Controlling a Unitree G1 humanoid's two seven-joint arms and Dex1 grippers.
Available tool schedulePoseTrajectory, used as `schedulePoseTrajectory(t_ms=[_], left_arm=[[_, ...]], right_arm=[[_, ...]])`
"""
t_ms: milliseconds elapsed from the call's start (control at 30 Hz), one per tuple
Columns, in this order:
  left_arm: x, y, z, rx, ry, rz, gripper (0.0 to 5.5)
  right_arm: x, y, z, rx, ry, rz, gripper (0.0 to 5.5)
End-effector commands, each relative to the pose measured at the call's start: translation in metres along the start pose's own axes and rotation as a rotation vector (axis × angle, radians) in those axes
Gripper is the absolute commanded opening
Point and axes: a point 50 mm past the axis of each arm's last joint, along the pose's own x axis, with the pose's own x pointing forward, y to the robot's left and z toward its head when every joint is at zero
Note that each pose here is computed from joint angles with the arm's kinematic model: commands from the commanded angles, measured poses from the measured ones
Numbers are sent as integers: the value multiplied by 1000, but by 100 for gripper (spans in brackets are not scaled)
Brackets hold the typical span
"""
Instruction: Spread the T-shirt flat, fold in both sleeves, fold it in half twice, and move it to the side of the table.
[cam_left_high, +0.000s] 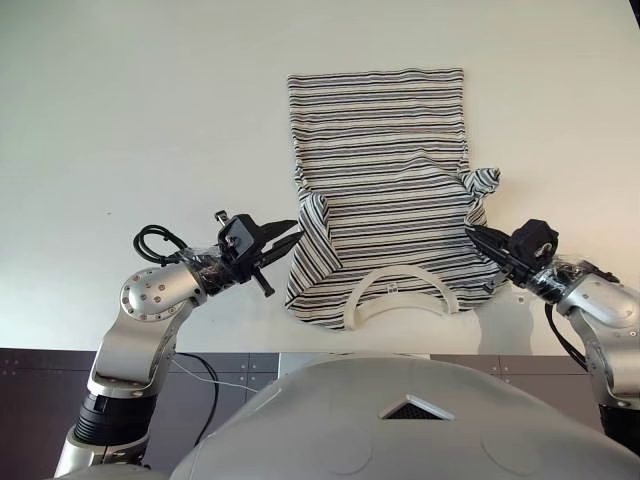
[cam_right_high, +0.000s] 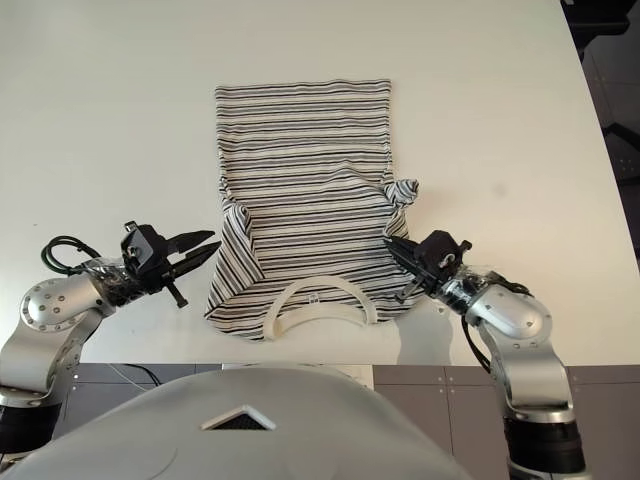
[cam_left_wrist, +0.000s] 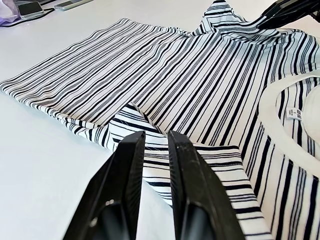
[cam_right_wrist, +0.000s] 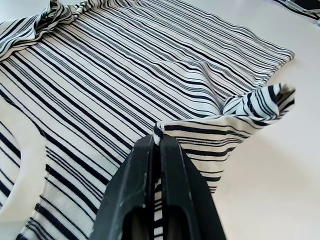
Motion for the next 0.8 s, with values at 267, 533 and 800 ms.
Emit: schedulePoseTrajectory(t_ms=[267, 533, 800], left_arm=[[2, 3, 5, 42, 9, -23, 85], [2, 1, 3, 70, 33, -42, 85], [-1, 2, -2, 148, 76, -53, 85]], right_arm=[[7, 13, -12, -112, 87, 51, 12], [0, 19, -3, -87, 51, 149, 76], [-15, -34, 26, -22, -47, 97, 90]])
